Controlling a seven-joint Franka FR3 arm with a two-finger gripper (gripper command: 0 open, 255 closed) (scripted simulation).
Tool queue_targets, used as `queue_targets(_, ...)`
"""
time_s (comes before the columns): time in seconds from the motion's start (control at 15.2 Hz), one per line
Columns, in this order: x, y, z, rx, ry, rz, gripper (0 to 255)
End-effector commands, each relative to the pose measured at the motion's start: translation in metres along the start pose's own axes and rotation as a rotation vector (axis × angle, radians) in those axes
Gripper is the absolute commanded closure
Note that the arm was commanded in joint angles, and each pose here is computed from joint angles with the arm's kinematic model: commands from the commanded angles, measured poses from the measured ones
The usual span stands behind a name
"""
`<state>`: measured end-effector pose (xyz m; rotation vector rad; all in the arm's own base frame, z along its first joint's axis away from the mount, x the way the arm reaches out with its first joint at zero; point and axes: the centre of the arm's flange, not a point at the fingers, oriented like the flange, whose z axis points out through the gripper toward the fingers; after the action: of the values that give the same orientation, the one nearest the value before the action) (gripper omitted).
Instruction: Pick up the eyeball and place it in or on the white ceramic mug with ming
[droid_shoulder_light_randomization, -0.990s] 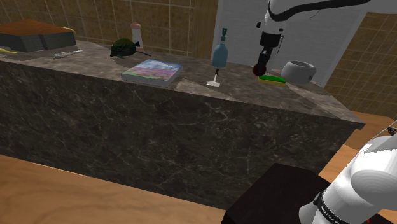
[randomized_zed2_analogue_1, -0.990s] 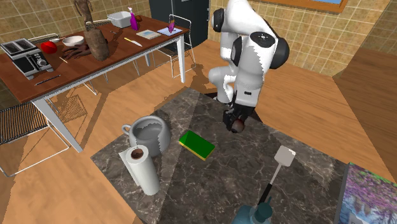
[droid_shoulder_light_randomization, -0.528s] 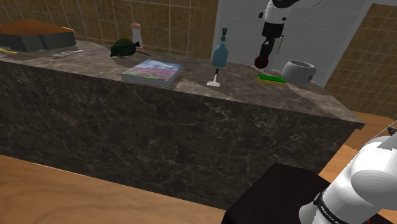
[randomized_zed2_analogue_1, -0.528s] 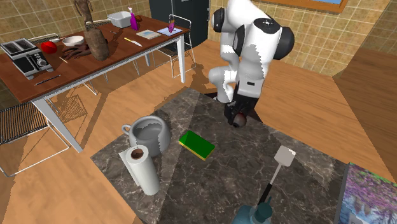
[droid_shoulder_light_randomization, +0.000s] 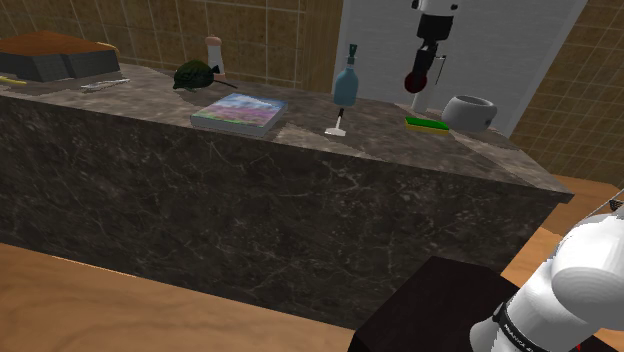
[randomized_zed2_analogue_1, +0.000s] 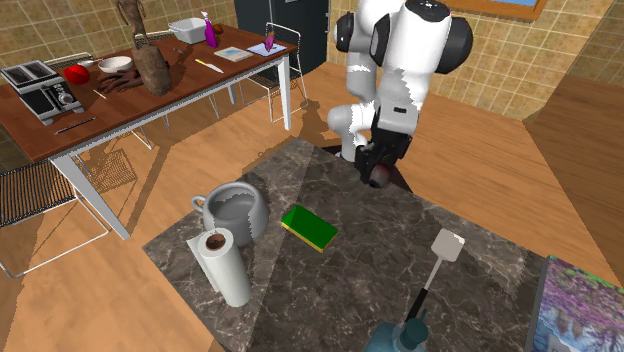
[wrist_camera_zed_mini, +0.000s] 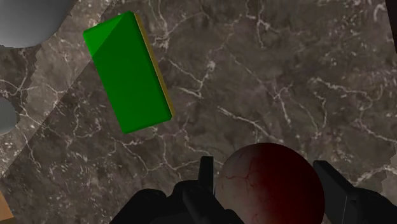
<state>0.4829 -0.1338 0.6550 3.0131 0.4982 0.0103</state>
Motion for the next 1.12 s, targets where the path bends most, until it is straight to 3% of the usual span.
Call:
queue_targets(0.0, -0.001, 0.001, -0.01, 0.0, 0.0, 0.0, 255)
queue_targets(0.26, -0.001, 0.002, -0.027, 0.0, 0.0, 0.0, 255)
queue_targets(1.06, -0.079, 0.14, -0.014, 0.0, 0.0, 0.0, 255)
